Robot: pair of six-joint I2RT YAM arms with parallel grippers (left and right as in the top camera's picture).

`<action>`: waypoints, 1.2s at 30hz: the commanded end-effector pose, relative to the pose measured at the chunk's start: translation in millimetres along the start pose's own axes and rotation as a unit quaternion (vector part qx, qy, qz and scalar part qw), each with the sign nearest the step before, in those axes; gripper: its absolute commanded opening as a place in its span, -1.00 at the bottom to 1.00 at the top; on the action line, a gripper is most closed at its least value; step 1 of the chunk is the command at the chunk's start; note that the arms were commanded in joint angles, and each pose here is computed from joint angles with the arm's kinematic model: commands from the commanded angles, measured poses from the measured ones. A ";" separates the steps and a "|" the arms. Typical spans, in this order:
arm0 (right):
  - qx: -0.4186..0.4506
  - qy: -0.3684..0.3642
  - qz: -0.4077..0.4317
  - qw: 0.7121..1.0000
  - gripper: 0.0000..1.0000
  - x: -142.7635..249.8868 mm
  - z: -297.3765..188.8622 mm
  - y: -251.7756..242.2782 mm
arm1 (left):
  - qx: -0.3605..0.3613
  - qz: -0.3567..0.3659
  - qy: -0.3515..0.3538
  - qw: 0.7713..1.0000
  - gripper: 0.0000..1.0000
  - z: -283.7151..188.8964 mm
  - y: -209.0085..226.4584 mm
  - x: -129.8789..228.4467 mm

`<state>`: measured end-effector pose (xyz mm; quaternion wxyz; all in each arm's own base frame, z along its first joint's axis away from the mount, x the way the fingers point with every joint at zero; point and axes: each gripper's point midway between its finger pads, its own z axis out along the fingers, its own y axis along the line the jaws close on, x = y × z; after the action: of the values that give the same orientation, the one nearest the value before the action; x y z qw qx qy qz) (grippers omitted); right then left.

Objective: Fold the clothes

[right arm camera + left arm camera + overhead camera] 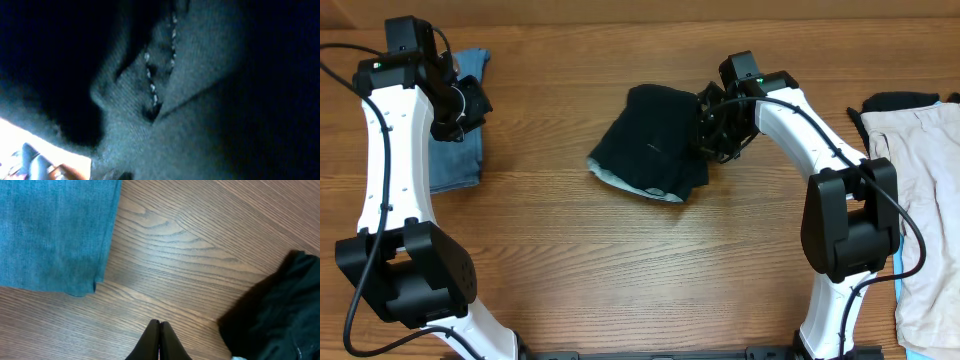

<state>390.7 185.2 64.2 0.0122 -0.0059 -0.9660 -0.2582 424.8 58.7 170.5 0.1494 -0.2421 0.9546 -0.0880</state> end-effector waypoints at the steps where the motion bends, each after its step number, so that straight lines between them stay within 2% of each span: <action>1: 0.140 -0.026 0.000 0.990 -0.92 -4.8 -16.4 -46.6 | 0.006 0.013 -0.002 1.000 -0.92 2.0 -18.3 3.6; 2: 0.172 -0.020 0.004 0.985 -0.81 -0.3 -19.7 -57.7 | 0.011 0.025 -0.002 1.000 -0.92 3.3 -28.7 6.3; 3: 0.191 -0.015 0.007 0.981 -0.29 3.2 -22.2 -64.4 | 0.015 0.037 -0.003 0.999 -0.92 4.4 -38.5 8.9; 4: 0.209 -0.010 0.010 0.978 0.48 6.6 -24.7 -70.6 | 0.019 0.044 -0.004 0.999 -0.92 5.3 -46.2 10.9; 5: 0.219 -0.007 0.011 0.976 0.66 8.6 -26.6 -74.0 | 0.024 0.052 -0.008 0.998 -0.91 6.0 -54.6 11.9; 6: 0.219 -0.011 0.010 0.976 0.70 8.0 -30.4 -72.5 | 0.032 0.064 -0.017 0.997 -0.82 6.4 -65.9 10.9; 7: 0.215 -0.022 0.007 0.976 0.76 6.6 -39.4 -67.1 | 0.042 0.079 -0.026 0.996 -0.64 7.1 -80.4 11.8; 9: 0.209 -0.047 -0.001 0.977 0.79 5.7 -64.5 -52.3 | 0.083 0.105 -0.025 0.991 -0.49 6.9 -112.2 20.3; 11: 0.200 -0.078 -0.011 0.977 0.81 6.0 -90.1 -37.4 | 0.113 0.132 -0.032 0.984 -0.43 5.8 -140.5 27.6; 13: 0.191 -0.111 -0.017 0.975 0.79 6.4 -113.3 -27.4 | 0.133 0.168 -0.042 0.976 -0.42 5.4 -171.7 39.1; 14: 0.186 -0.124 -0.018 0.975 0.66 4.7 -120.2 -25.1 | 0.140 0.182 -0.042 0.972 -0.53 6.8 -184.1 46.1; 16: 0.161 -0.149 -0.017 0.975 -0.50 -8.1 -125.0 -21.1 | 0.150 0.209 -0.037 0.966 -0.81 18.7 -208.6 61.7; 17: 0.135 -0.159 -0.017 0.978 -0.92 -16.4 -123.4 -17.8 | 0.149 0.218 -0.025 0.964 -0.91 32.4 -216.4 70.2; 20: 0.084 -0.180 -0.019 0.980 -0.92 -37.6 -115.0 -16.0 | 0.139 0.238 0.039 0.961 -0.92 87.4 -228.1 105.9; 24: 0.088 -0.180 -0.008 0.980 -0.92 -37.6 -89.3 -45.1 | 0.143 0.259 0.084 0.952 -0.92 120.1 -236.7 134.8; 29: 0.110 -0.174 0.020 0.978 -0.92 -18.7 -38.6 -102.9 | 0.095 0.264 0.089 0.956 -0.92 145.0 -220.4 137.2; 31: 0.126 -0.176 0.047 0.975 -0.92 -10.2 -33.0 -133.5 | 0.028 0.265 0.083 0.960 -0.92 164.3 -196.1 132.5; 33: 0.127 -0.191 0.066 0.971 -0.92 -5.6 -26.9 -159.2 | -0.001 0.272 0.105 0.956 -0.92 191.1 -179.8 140.5; 36: 0.139 -0.201 0.076 0.967 -0.92 1.9 -17.9 -177.1 | -0.033 0.277 0.075 0.957 -0.92 191.9 -173.6 125.5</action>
<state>396.8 30.1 4.7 -0.1664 -0.1233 -0.9697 -0.1293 448.4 -188.2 3.7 0.0673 0.0267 0.9940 -0.0824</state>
